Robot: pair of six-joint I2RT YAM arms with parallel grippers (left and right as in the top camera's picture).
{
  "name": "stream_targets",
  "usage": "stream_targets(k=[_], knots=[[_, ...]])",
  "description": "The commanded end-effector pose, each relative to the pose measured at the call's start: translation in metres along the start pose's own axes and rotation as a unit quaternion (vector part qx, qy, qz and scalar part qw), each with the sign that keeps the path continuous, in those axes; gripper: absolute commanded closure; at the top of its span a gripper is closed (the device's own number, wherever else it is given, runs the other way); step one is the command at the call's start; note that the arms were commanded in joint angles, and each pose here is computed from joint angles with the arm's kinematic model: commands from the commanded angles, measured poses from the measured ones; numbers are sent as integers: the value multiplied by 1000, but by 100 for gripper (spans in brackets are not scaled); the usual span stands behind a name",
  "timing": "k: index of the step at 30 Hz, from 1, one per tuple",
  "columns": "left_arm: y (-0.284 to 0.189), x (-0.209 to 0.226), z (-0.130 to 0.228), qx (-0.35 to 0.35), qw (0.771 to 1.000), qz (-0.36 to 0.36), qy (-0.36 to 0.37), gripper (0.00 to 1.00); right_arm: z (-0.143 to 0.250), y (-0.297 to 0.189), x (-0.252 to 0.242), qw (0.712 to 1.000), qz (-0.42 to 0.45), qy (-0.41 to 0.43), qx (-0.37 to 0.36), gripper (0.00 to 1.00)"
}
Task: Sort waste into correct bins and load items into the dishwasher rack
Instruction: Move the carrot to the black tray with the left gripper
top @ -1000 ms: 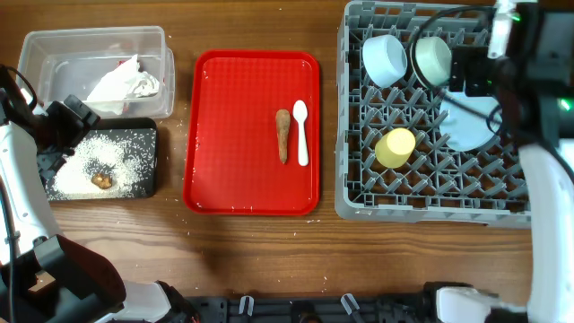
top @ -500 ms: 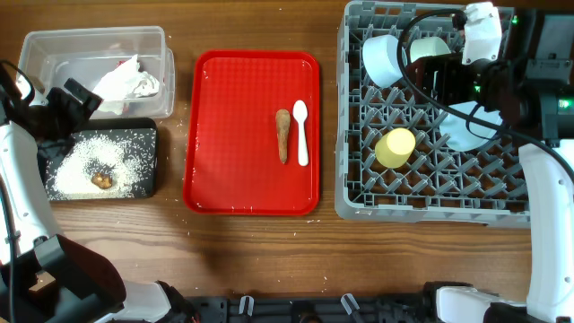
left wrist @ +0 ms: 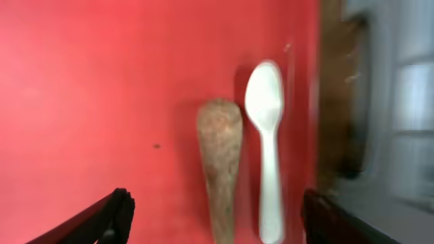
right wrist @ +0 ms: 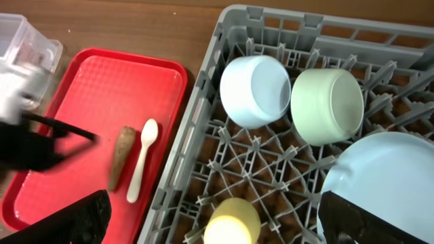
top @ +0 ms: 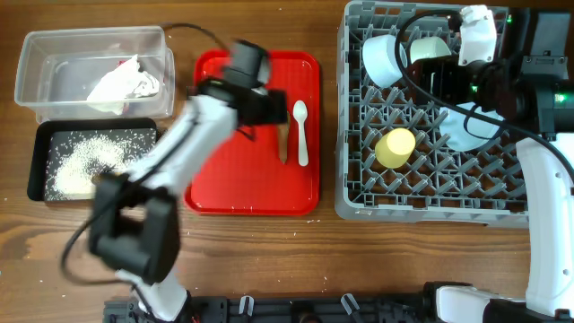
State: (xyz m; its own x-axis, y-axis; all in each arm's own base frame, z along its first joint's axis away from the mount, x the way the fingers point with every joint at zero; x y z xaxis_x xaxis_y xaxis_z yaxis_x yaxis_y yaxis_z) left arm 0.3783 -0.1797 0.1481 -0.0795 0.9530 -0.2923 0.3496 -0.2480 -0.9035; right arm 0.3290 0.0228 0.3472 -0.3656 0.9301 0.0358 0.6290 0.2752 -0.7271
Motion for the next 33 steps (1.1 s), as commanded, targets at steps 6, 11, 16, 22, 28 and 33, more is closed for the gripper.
stream_targets(k=[6,11,16,22,28,33], knots=[[79,4,36,27,992,-111,48,33,7,1,1,1000,-3,-2,25,0],[80,4,36,28,992,-112,48,96,8,1,2,1000,-4,-1,28,0],[40,1,19,20,993,-112,38,96,8,1,3,1000,-8,0,30,1],[-115,89,-22,-62,949,-189,-246,96,-4,6,29,998,-52,-19,5,11],[-156,197,-29,-81,875,-236,-414,96,-42,34,99,989,-136,-23,-58,12],[-126,259,-12,-62,833,-264,-482,96,-43,83,173,981,-179,-65,-35,12]])
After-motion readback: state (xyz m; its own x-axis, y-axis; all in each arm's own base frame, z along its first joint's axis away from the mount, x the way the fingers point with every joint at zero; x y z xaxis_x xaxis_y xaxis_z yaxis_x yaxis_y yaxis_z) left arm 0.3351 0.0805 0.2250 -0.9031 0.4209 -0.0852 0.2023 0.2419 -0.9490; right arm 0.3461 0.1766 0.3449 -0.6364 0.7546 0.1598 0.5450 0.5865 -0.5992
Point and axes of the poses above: each gripper's point midway between its finger pads, its own y axis out along the fingers, its own x axis along the line the jaws close on, z = x × y, the point moved 7 cm from there along -y, back along the fingers, and after that the axes turned 9 degrees about -y, right-handed, at the moved point
